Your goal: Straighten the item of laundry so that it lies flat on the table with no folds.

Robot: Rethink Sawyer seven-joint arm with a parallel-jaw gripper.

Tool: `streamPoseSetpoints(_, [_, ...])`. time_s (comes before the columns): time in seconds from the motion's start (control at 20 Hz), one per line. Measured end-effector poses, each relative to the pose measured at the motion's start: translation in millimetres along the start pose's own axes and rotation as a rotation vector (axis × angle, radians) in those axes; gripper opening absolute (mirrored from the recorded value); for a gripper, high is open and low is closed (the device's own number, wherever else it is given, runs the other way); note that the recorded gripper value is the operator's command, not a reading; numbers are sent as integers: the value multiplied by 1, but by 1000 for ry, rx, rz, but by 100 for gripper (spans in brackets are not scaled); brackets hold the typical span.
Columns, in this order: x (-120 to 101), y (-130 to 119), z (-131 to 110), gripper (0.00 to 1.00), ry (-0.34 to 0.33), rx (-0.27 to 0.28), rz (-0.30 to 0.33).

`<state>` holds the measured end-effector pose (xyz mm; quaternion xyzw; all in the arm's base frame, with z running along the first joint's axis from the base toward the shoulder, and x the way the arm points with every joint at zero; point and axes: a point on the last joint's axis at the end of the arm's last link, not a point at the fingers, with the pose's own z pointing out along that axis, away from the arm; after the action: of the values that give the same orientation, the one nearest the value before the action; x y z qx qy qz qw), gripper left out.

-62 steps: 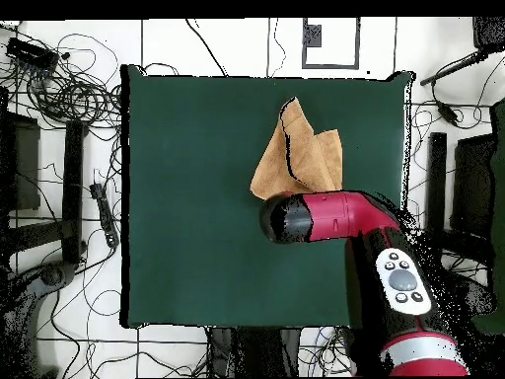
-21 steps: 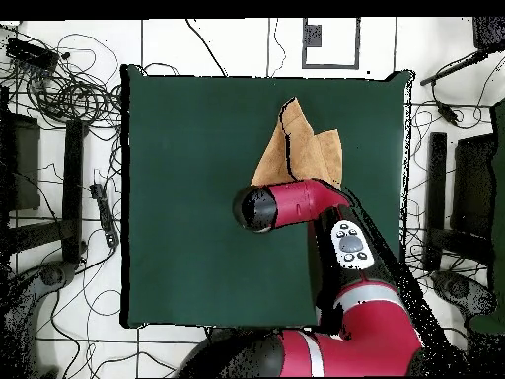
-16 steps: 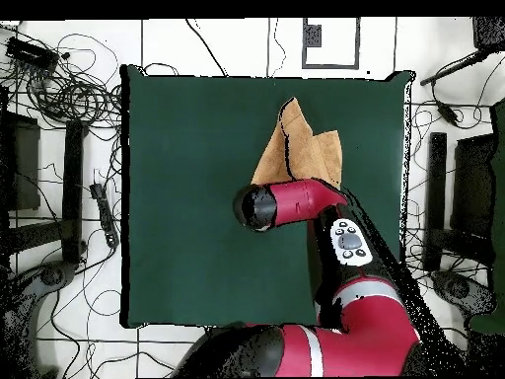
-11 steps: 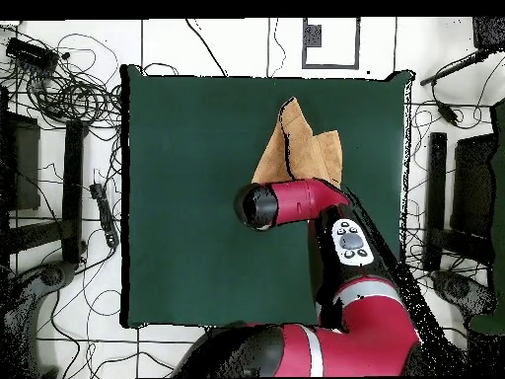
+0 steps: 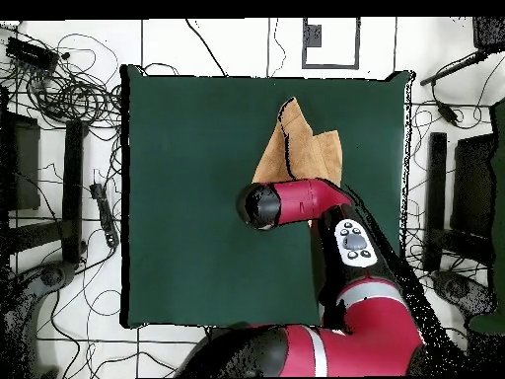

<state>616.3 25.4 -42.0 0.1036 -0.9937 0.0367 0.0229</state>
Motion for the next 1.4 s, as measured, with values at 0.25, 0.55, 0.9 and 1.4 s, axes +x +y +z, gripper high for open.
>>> streamPoseSetpoints(0.25, [-7, -17, -16, 100, -27, 15, 20])
streamPoseSetpoints(0.55, [-18, -34, -41, 100, -68, 39, 35])
streamPoseSetpoints(0.9, [-23, -50, -57, 100, -93, 54, 54])
streamPoseSetpoints(1.4, [-23, -51, -58, 100, -95, 55, 55])
